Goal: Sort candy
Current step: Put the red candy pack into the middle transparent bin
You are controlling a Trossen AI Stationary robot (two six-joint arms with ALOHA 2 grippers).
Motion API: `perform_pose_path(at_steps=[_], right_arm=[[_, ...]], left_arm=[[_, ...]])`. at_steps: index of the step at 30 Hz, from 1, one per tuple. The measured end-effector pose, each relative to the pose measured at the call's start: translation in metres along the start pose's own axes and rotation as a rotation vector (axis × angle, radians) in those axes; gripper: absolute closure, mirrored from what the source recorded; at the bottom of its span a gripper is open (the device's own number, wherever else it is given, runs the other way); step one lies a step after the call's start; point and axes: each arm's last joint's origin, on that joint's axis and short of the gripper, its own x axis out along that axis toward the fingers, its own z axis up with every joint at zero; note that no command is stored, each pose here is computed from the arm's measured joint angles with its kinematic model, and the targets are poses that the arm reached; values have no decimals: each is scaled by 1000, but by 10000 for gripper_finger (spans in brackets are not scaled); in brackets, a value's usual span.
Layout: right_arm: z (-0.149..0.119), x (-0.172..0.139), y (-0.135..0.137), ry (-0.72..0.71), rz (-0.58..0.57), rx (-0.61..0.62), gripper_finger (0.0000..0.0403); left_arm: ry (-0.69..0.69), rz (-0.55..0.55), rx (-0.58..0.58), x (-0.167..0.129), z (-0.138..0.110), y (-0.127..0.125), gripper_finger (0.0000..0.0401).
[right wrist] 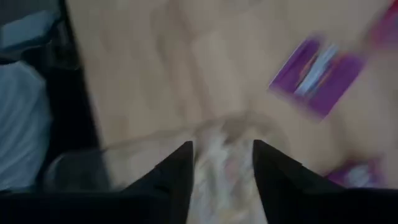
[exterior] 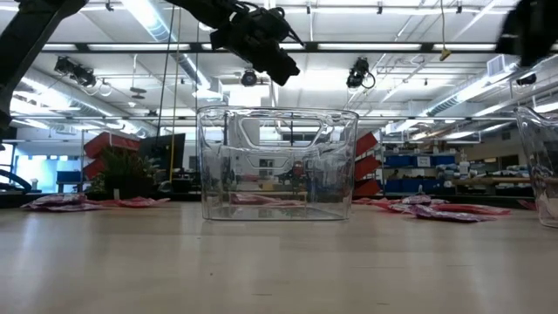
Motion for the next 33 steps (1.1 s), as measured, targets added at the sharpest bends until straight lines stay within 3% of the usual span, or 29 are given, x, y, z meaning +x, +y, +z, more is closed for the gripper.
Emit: perform_pose_path(at_steps=[7, 13, 20, 24, 33], right_arm=[[37, 0, -28, -165, -133, -193, 383], [70, 0, -51, -310, -126, -328, 396], [95, 9, -91, -475, -41, -416, 402], [109, 13, -118, -560, -32, -380, 402], [154, 48, -163, -568, -69, -314, 403]], left_arm=[[-251, 104, 24, 39, -6, 10, 401], [-415, 196, -6, 46, -22, 7, 401], [-315, 249, -82, 27, -46, -21, 401], [-231, 338, -104, 7, -51, -44, 401], [-24, 460, -253, -24, -70, -92, 401]])
